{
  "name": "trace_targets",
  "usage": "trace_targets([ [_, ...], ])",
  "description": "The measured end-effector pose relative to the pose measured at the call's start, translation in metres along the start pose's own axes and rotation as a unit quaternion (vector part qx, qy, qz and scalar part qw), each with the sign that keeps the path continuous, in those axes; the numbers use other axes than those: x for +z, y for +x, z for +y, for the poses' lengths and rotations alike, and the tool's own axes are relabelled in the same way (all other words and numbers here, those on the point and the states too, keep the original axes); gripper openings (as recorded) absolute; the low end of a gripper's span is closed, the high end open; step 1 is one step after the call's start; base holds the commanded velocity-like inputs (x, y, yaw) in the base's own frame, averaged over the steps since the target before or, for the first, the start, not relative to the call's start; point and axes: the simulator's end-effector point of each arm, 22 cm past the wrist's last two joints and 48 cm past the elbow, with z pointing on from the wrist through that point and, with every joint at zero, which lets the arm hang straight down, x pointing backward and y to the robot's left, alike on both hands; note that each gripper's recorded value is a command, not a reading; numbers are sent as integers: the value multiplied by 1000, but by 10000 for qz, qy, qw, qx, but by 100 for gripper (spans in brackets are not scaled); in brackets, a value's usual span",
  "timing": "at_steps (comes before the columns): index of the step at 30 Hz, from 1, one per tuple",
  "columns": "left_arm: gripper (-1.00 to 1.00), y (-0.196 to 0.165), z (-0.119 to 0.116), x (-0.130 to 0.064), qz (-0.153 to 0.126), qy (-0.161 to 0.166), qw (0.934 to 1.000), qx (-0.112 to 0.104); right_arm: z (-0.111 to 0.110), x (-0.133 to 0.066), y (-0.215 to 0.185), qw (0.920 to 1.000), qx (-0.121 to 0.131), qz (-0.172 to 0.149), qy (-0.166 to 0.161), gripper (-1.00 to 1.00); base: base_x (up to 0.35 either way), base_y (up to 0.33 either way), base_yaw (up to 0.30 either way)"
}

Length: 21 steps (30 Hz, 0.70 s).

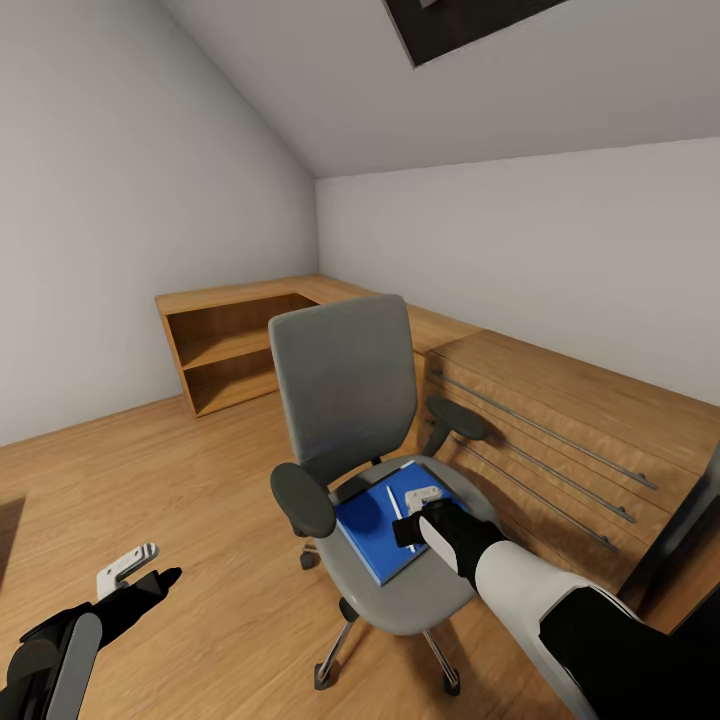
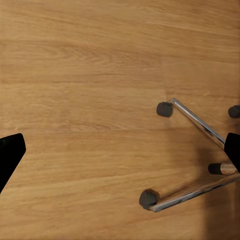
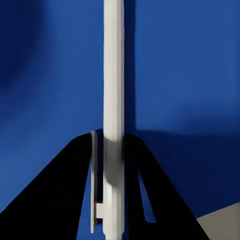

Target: In the bedroom, organize the workspace by keeping the computer under the desk, ensuring the monitor is on the desk, placing the keyboard on the desk next to the monitor, placing the mouse on the desk next to the keyboard, moving the folder from the swivel chair onto the desk next to the mouse, stacking the notebook on top of the folder with the pen on top of the notebook, and positioning the swivel chair next to the desk.

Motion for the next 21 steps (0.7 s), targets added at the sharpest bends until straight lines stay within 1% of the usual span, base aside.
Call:
trace_targets([
  [13, 100, -1, 0, 0, -22, -3, 10000, -2, 0, 0, 0, 10000, 18, 0, -2, -100, 0, 0, 0],
  [16, 100, -5, -2, -3, -26, -4, 10000, 0, -4, -2, 4, 9999, 51, 84, 25, -100, 0, 0, 0],
  [21, 100, -12, -6, -10, -30, -12, 10000, 5, -4, -11, -7, 10000, 28, 26, 30, -100, 0, 0, 0],
])
